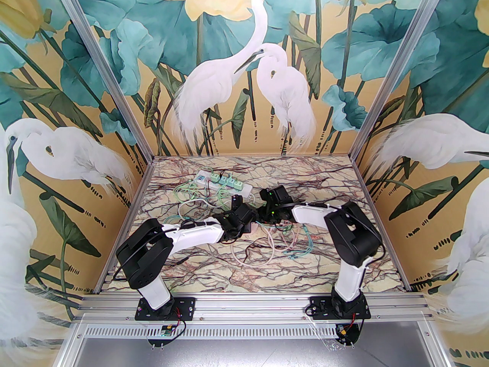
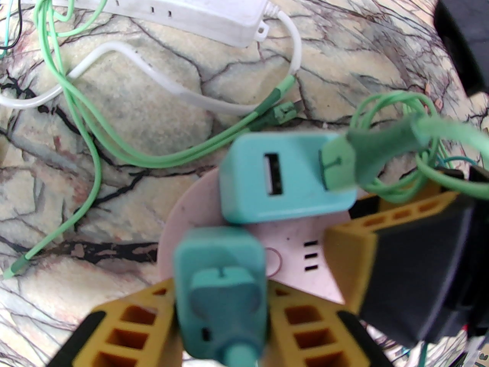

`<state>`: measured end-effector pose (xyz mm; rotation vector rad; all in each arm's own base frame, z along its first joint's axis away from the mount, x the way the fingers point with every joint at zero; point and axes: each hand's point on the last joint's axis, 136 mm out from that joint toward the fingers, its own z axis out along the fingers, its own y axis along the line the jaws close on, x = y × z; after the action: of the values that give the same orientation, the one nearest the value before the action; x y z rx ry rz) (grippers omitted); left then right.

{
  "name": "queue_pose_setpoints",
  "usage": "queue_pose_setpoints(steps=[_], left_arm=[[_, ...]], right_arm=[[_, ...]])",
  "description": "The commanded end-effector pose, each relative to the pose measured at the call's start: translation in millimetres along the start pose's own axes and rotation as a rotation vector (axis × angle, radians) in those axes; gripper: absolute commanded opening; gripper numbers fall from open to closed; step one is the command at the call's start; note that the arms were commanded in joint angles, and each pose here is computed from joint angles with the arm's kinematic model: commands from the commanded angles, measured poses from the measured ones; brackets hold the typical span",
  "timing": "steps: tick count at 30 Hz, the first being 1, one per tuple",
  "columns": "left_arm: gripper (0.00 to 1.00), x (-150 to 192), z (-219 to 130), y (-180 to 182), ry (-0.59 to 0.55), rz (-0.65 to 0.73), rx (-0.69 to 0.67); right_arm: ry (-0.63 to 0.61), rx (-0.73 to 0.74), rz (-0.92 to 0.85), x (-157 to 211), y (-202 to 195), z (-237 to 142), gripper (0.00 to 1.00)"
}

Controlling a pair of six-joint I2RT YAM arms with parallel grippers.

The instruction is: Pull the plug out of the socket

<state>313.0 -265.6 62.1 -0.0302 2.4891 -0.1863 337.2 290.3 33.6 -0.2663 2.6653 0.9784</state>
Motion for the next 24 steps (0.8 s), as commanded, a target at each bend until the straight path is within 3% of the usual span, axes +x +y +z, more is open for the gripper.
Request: queue_pose_setpoints(steps=[1, 8, 14, 20, 24], left_arm=[[0.37, 3, 3, -4, 0.035, 0.014, 0.014], [0.40, -5, 2, -7, 0.007, 0.027, 0.015], [0.40, -8, 9, -6, 0.005, 0.034, -0.008], [0.24, -8, 9, -4, 0.010, 0.012, -0.008], [0.24, -16, 0, -10, 0.008, -0.051, 0.059]], right_arm=[[0.070, -0.017, -0.016, 16, 6, 16, 0.43], [0.119, 0.082, 0.011, 31, -18, 26, 0.32], [0.115, 0.110, 0.007, 33, -23, 23, 0.32], [0.130, 0.146, 0.004, 37, -31, 25, 0.30], [0.151, 0.169, 0.010, 43, -38, 30, 0.29]])
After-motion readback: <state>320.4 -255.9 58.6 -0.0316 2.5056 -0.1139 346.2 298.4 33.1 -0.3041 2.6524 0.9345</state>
